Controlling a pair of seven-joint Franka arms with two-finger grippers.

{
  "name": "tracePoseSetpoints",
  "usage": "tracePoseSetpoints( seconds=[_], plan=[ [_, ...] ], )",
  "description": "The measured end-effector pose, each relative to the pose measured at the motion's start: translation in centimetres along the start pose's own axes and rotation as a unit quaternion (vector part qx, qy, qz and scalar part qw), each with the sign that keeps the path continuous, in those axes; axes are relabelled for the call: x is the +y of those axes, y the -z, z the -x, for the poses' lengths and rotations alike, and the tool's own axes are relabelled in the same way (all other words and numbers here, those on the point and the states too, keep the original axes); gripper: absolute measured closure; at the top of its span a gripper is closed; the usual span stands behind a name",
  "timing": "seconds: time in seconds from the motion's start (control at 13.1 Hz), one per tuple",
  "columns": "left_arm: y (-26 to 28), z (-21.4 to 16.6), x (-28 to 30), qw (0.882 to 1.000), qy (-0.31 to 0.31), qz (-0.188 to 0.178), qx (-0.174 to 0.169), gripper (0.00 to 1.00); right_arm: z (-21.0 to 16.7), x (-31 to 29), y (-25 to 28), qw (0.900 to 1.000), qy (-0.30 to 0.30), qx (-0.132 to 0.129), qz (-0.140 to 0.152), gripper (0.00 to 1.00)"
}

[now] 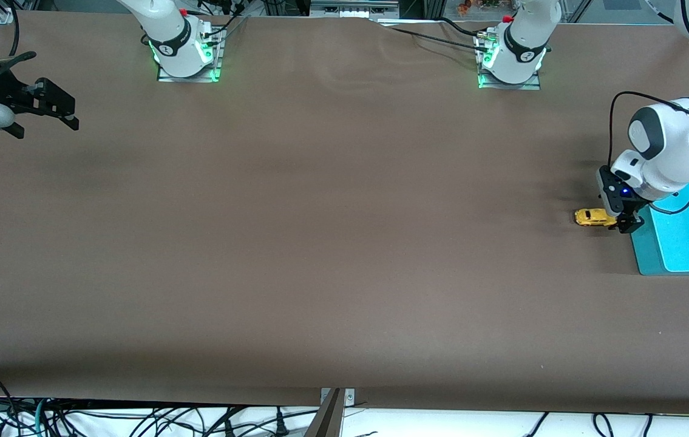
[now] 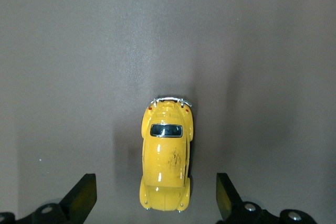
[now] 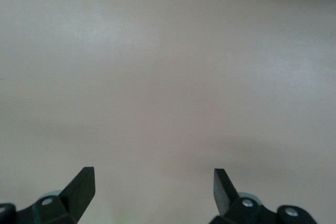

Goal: Wind and store yellow beetle car
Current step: 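Close the left gripper on the yellow car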

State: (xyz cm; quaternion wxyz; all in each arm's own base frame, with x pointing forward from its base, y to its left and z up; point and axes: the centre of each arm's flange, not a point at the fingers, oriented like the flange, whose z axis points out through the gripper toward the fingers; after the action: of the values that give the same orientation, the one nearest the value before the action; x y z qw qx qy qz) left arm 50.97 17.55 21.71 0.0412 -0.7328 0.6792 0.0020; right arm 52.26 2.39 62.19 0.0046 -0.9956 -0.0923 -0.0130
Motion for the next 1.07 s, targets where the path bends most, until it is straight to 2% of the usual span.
tracePoseSetpoints(
  seconds=[0.76,0.84,0.91,1.07],
  plan=[
    [-3.0,-0.2,-0.1,1.0,-0.001,0.02,0.008,0.02,0.0,0.0,0.0,1.0,0.0,-0.002,0.0,0.0],
    [-3.2,-0.2,-0.2,1.0,-0.002,0.021,0.009,0.06,0.0,0.0,0.0,1.0,0.0,-0.002,0.0,0.0],
    [-3.4,-0.2,-0.3,1.0,-0.003,0.022,0.01,0.15,0.0,0.1,0.0,1.0,0.0,-0.002,0.0,0.0],
    [-3.7,-0.2,-0.4,1.0,-0.004,0.024,0.01,0.4,0.0,0.1,0.0,1.0,0.0,-0.002,0.0,0.0]
  ],
)
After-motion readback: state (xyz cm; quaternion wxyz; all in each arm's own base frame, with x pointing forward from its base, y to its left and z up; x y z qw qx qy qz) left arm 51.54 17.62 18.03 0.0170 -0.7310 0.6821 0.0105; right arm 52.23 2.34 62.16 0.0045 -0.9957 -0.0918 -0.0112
